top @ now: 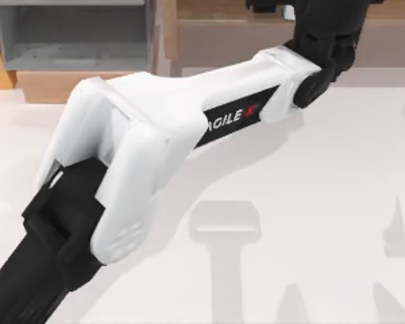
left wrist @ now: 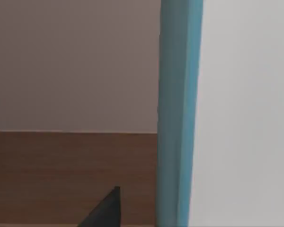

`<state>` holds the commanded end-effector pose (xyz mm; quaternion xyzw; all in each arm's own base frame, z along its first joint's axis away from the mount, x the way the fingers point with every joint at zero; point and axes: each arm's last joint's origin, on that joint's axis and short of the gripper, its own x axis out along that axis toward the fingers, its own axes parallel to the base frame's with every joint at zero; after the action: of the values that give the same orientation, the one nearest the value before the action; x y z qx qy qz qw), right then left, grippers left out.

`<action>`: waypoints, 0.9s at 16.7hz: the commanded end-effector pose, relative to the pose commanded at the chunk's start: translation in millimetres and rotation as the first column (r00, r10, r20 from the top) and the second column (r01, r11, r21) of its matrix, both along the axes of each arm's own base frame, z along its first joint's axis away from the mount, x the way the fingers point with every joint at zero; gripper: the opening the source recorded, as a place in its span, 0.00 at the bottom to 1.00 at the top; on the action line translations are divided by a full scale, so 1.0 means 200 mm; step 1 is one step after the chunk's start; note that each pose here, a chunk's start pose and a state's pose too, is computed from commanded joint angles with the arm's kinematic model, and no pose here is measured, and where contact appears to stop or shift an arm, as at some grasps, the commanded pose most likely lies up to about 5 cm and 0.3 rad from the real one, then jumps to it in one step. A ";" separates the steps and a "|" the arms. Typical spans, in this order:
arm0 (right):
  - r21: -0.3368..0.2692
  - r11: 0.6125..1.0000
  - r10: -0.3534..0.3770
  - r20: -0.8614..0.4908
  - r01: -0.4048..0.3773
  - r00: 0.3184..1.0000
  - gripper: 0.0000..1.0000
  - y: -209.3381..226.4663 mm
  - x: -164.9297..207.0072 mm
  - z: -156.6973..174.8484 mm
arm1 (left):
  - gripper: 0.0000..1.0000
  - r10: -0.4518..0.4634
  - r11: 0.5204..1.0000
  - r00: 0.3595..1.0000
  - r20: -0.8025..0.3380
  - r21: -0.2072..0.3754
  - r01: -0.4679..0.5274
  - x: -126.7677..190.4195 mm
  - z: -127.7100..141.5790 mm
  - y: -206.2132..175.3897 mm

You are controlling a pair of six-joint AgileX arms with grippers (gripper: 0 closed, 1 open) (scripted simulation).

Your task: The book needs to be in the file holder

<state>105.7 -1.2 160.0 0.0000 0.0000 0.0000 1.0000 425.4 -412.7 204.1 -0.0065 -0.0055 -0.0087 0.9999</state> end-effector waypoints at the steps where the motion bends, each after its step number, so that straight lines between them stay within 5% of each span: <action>1: 0.000 1.000 0.000 0.000 0.000 1.000 1.00 0.00 0.00 0.00 | 0.62 0.000 1.000 1.000 0.000 0.000 0.000 0.00 0.00 0.00; 9: 0.000 1.000 0.000 0.000 0.000 1.000 1.00 0.00 0.00 0.00 | 0.02 0.000 1.000 1.000 0.000 0.000 0.000 0.00 0.00 0.00; 15: 0.000 1.000 0.000 0.000 0.000 1.000 1.00 0.00 0.00 0.00 | 0.00 0.000 1.000 1.000 0.000 0.000 0.000 0.00 0.00 0.00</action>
<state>105.7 -1.2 160.0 0.0000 0.0000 0.0000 1.0000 425.4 -412.7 204.1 -0.0065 -0.0055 -0.0087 0.9999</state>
